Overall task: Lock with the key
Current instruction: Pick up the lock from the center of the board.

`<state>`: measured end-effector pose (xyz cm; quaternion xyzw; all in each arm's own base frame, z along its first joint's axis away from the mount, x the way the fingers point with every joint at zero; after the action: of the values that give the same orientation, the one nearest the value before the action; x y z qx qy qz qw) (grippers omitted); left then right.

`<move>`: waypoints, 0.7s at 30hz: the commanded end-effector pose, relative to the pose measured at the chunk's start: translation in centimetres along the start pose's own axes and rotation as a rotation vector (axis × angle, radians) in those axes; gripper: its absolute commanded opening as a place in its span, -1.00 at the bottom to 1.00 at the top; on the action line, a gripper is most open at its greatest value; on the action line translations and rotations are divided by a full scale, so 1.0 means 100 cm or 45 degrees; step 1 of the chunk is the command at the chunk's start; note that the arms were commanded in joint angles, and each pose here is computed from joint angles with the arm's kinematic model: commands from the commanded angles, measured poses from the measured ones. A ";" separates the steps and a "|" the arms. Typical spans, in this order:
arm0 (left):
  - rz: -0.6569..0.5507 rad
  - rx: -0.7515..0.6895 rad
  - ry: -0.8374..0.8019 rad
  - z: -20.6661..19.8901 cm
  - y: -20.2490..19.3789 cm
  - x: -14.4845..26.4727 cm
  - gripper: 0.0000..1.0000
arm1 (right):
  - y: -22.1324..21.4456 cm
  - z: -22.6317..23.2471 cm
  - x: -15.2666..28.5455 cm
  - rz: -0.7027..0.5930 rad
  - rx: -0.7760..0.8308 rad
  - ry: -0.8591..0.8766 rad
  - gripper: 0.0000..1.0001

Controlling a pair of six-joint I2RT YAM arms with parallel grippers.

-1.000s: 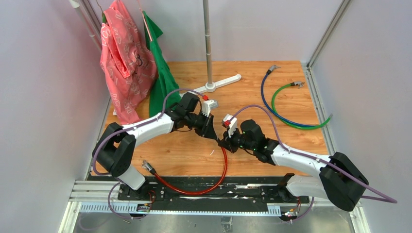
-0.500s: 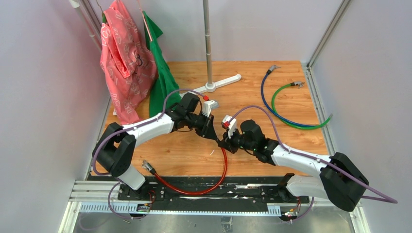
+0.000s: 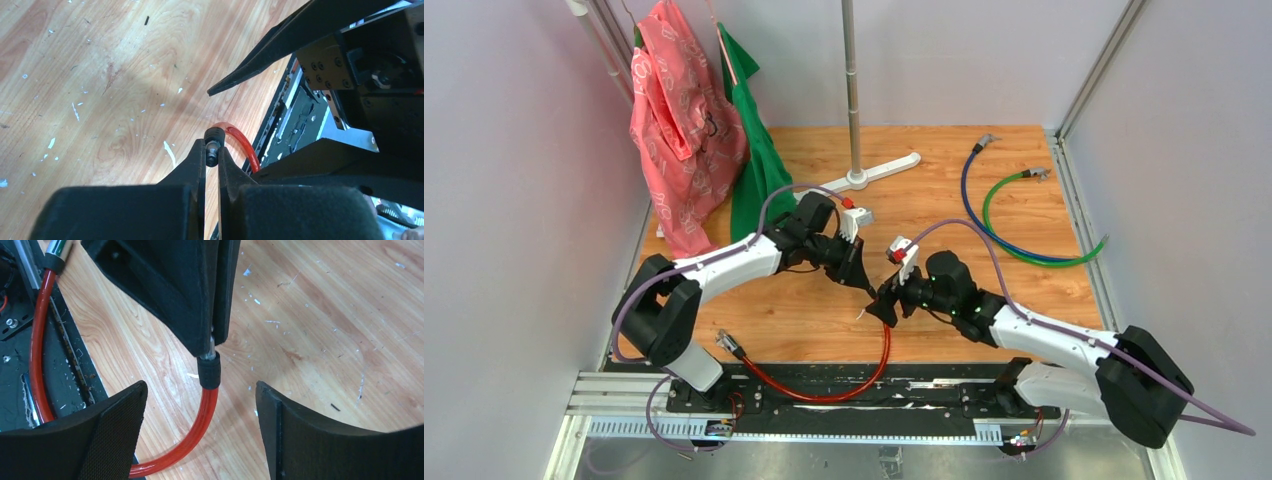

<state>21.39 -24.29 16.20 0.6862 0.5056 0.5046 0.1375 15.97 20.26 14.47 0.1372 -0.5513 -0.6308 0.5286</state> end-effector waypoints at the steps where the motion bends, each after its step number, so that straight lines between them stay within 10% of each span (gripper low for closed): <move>1: -0.019 -0.045 0.007 -0.007 0.000 0.013 -1.00 | -0.013 0.004 0.001 -0.033 -0.074 0.050 0.62; 9: -0.033 -0.071 0.008 -0.011 -0.003 0.020 -1.00 | -0.014 -0.001 -0.020 0.026 -0.105 0.105 0.16; 14: 0.007 -0.095 0.073 -0.006 -0.006 0.025 -1.00 | -0.011 0.002 -0.027 0.083 -0.148 0.140 -1.00; 16: 0.117 -0.166 0.220 0.001 0.001 0.039 -0.60 | -0.009 0.001 -0.024 0.082 -0.148 0.115 -1.00; 18: 0.232 -0.230 0.426 0.013 0.014 0.066 0.20 | -0.006 0.000 -0.020 0.056 -0.153 0.056 -1.00; 21: 0.361 -0.223 0.697 0.029 0.021 0.122 0.64 | -0.003 -0.001 -0.014 0.038 -0.194 -0.018 -1.00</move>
<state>23.14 -20.61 20.27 0.6307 0.4557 0.6207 0.0968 15.96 21.53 12.14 0.0998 -0.5029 -0.6412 0.5710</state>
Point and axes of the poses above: each gripper's point midway between its finger pads, its own x axis back along the fingers, its own z axis along the line the jaws close on, y = z × x, the point moved 9 cm from there along x, back along the fingers, and after that the axes turned 13 degrees about -x, right-handed, at the moved point
